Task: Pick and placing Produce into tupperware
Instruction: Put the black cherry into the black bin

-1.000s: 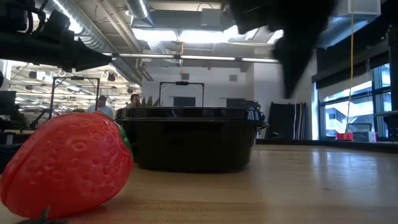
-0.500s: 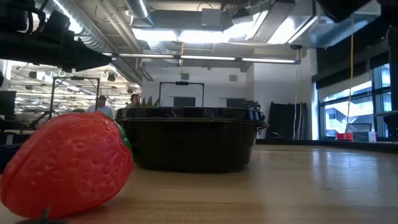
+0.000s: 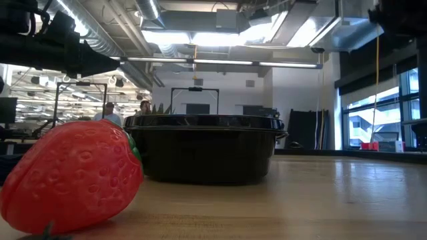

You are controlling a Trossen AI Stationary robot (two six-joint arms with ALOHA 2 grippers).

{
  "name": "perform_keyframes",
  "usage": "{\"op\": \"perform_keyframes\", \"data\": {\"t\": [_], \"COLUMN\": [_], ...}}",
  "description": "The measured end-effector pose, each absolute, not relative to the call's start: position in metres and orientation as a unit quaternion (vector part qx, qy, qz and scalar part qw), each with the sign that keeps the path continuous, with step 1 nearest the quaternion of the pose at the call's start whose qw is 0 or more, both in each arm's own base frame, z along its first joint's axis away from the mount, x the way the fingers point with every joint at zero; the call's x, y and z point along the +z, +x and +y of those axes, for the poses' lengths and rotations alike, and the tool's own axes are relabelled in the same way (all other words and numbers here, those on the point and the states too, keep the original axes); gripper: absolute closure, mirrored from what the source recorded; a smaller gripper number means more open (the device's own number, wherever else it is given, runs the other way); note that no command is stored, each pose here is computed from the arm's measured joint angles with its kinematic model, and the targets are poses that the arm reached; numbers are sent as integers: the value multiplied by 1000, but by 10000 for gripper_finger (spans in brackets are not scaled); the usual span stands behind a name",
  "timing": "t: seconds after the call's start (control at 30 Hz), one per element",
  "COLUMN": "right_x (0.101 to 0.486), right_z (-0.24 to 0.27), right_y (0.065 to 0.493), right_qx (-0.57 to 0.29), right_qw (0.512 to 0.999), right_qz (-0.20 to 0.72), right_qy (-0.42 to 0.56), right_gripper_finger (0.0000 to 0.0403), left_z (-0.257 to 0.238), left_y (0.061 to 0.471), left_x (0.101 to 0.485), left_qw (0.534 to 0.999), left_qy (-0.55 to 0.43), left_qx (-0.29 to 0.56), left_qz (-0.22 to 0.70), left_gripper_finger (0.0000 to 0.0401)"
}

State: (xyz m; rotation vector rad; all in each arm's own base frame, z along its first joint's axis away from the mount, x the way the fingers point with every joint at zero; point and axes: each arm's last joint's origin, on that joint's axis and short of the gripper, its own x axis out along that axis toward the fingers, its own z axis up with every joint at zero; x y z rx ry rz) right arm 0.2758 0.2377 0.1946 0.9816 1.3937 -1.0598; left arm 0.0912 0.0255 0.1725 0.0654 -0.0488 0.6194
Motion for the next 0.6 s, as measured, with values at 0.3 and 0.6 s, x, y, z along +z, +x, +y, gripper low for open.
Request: {"op": "perform_keyframes", "data": {"t": [0.3,0.6], "right_x": [180,142], "right_z": [245,241], "right_y": [270,258], "right_qx": [-490,-487], "right_qw": [511,506], "right_qz": [568,564], "right_qy": [419,433], "right_gripper_finger": [135,135], "left_z": [25,26], "left_y": [91,91], "left_x": [172,172], "left_qw": [952,952], "left_qy": [32,32], "left_qx": [305,305], "left_qz": [-24,-24], "left_gripper_finger": [230,230]}}
